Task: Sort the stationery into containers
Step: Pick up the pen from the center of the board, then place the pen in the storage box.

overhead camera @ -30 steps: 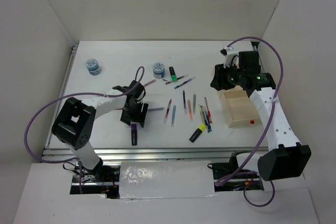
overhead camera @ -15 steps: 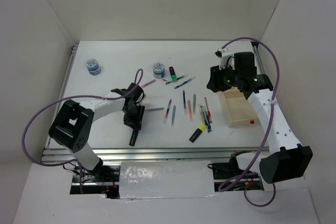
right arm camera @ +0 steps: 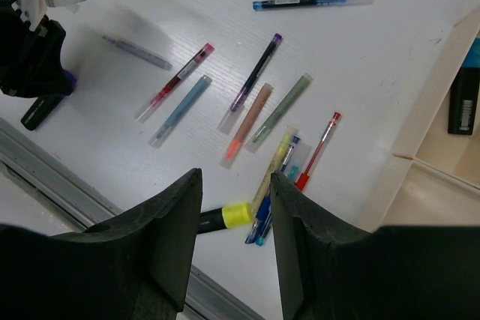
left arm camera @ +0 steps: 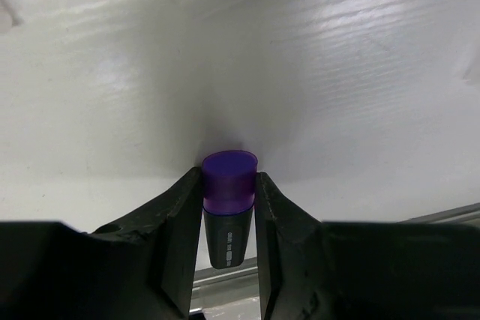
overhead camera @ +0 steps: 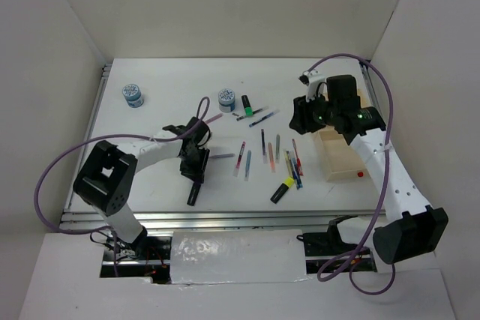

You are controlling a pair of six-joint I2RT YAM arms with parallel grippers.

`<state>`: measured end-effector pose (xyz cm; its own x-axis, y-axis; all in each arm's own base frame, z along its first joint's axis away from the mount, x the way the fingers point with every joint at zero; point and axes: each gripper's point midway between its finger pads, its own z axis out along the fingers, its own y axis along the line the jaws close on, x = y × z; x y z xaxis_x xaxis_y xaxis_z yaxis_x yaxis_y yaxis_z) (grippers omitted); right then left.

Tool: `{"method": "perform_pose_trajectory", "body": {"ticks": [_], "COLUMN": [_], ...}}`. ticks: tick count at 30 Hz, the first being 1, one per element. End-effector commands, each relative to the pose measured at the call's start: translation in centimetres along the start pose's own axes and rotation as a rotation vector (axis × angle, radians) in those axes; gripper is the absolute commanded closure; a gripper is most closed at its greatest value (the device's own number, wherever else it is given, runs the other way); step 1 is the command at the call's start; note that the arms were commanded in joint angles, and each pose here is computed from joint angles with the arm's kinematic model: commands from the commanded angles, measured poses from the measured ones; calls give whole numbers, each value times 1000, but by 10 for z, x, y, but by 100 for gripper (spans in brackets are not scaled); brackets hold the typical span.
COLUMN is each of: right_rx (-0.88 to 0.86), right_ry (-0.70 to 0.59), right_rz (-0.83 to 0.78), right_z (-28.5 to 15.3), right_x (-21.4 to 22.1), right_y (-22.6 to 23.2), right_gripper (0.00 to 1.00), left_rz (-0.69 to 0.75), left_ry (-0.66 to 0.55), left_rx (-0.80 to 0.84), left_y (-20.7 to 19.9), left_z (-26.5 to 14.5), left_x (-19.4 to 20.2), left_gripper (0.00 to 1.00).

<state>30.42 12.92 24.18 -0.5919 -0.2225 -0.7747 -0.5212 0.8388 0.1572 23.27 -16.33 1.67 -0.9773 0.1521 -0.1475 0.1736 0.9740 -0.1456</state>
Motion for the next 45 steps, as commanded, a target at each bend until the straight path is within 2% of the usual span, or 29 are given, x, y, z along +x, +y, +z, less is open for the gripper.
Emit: {"method": "perform_pose_trajectory", "body": {"ticks": [1,3,4,6,12,14,17,18,24,33,39,42,43,45], "right_rx": [-25,-55,-83,-117,-247,-301,-377,-376,-451,-449,-439,-433,-429,-423], "right_ry": [-104,-124,-147,-172,-230,-233,-247,-246,-158,-77,-55,-56,-58,-61], "right_rz": [-53,-56,-54,-39,43,46,54,71,222,175,194,196,195,190], "right_z": [-14,-18,-23,-29,-41,-40,-37,-31,4,59,79,86,87,88], "right_x": [-22,-25,-29,-34,-53,-58,-70,-74,-88,-87,-89,-92,-93,-93], "right_y": [11,17,21,27,58,84,122,125,153,201,202,202,201,200], "right_gripper": [51,51,51,51,49,42,27,21,20,20,27,42,53,66], "left_rz": [-39,-52,-46,-57,-132,-141,-163,-185,-225,-257,-261,-268,-272,-281], "left_ry": [-103,-188,-259,-321,-490,-543,-604,-614,-686,-703,-702,-699,-700,-696], "left_rx": [113,254,300,366,462,479,517,534,618,661,686,697,697,699], "left_y": [-19,-38,-47,-58,-65,-67,-74,-76,-92,-92,-94,-95,-94,-92], "left_z": [-17,-46,-66,-90,-166,-186,-213,-220,-255,-272,-277,-276,-277,-276], "left_x": [-31,-49,-64,-77,-116,-126,-136,-138,-143,-150,-147,-146,-146,-147], "left_gripper": [74,74,74,75,75,75,75,75,75,75,75,75,75,75]}}
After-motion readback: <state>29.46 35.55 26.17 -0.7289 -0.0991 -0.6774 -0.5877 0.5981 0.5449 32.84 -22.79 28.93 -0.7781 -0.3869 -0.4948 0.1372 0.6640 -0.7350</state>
